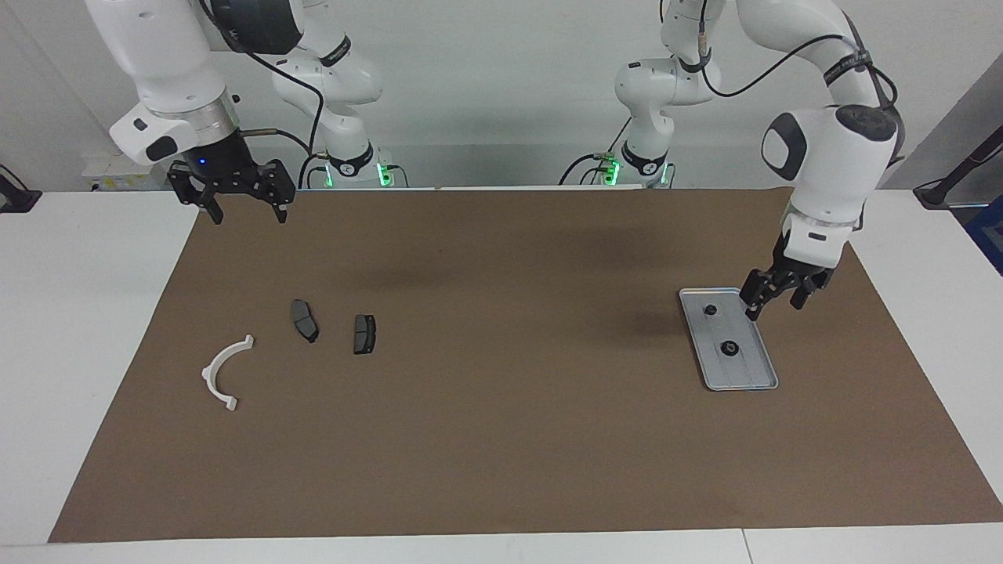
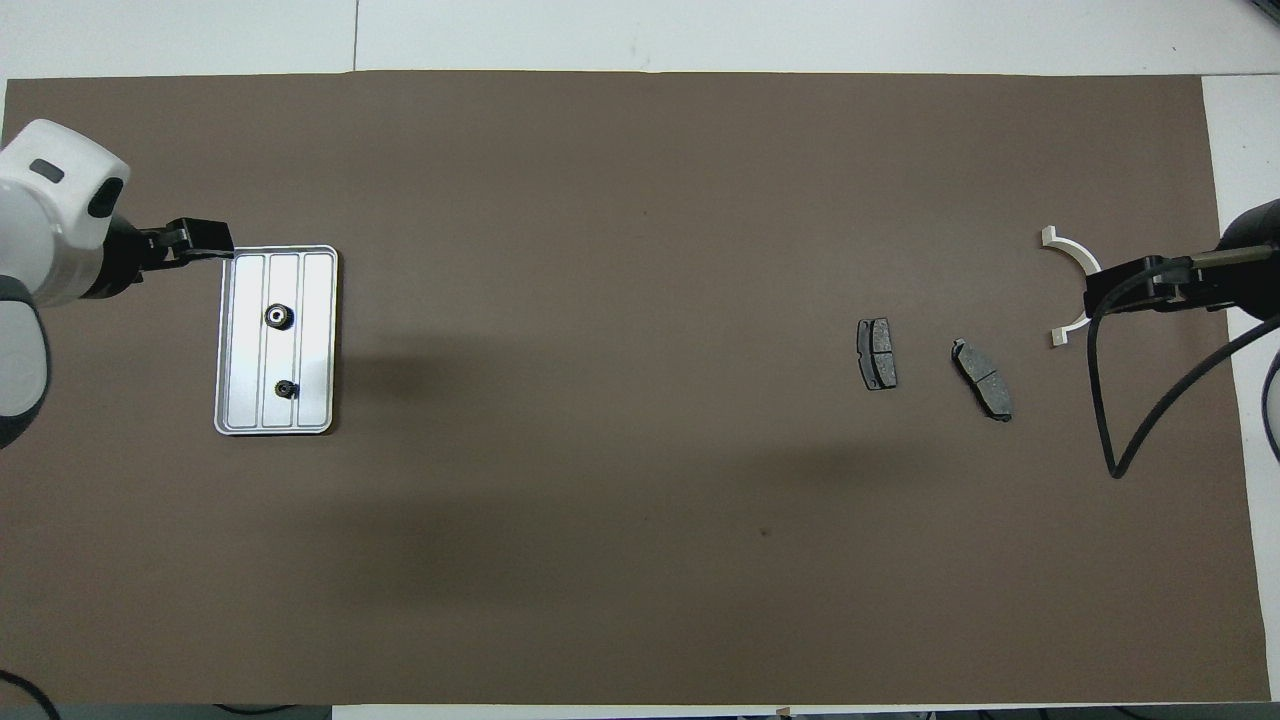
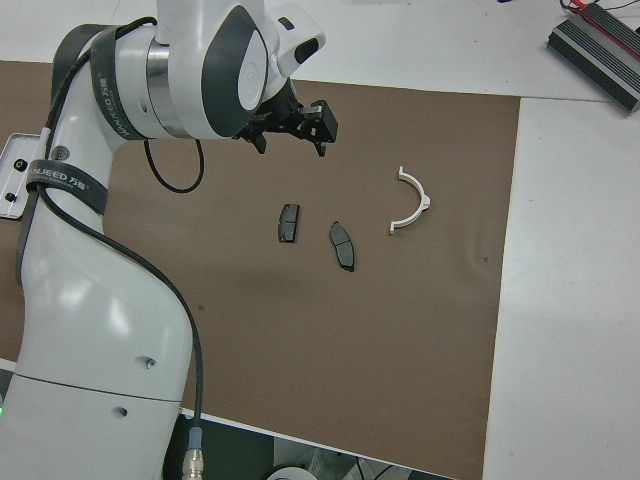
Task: Pick bearing gear from pile to tray
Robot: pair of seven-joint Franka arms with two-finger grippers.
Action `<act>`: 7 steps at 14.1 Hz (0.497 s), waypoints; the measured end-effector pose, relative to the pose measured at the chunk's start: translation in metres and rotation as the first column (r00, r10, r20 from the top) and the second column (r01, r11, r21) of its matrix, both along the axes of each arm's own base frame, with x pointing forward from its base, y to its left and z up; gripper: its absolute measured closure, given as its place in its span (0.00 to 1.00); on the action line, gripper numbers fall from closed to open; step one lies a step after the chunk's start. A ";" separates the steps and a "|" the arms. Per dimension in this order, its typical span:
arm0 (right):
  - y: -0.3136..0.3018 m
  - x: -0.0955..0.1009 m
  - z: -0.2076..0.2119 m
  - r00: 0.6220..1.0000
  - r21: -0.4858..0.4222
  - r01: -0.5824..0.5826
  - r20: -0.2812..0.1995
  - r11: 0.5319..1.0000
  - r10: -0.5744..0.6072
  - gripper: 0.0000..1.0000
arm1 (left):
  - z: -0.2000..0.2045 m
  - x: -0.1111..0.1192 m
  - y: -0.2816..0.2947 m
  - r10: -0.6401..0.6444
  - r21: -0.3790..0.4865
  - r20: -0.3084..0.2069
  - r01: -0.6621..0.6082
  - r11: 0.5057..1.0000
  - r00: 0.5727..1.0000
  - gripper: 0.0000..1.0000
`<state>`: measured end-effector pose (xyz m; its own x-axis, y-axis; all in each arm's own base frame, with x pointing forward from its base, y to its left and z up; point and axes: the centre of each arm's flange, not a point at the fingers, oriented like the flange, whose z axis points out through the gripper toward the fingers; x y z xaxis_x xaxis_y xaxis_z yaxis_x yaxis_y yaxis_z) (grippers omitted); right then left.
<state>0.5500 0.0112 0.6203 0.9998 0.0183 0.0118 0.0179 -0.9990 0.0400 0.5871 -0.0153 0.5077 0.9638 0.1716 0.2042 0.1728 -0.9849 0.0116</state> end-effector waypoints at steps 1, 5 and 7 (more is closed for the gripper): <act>0.000 0.000 0.000 1.000 0.000 0.000 0.000 1.000 0.000 0.00 | 0.017 -0.011 0.001 0.002 0.001 -0.018 -0.002 1.000 1.000 0.00; -0.004 0.000 0.000 1.000 0.000 0.006 0.000 1.000 -0.006 0.00 | 0.044 -0.037 0.002 -0.043 0.012 -0.120 0.045 0.999 0.992 0.00; -0.004 0.000 0.000 1.000 0.000 0.008 0.001 1.000 -0.008 0.00 | 0.048 -0.040 0.001 -0.075 0.011 -0.154 0.078 0.997 0.985 0.00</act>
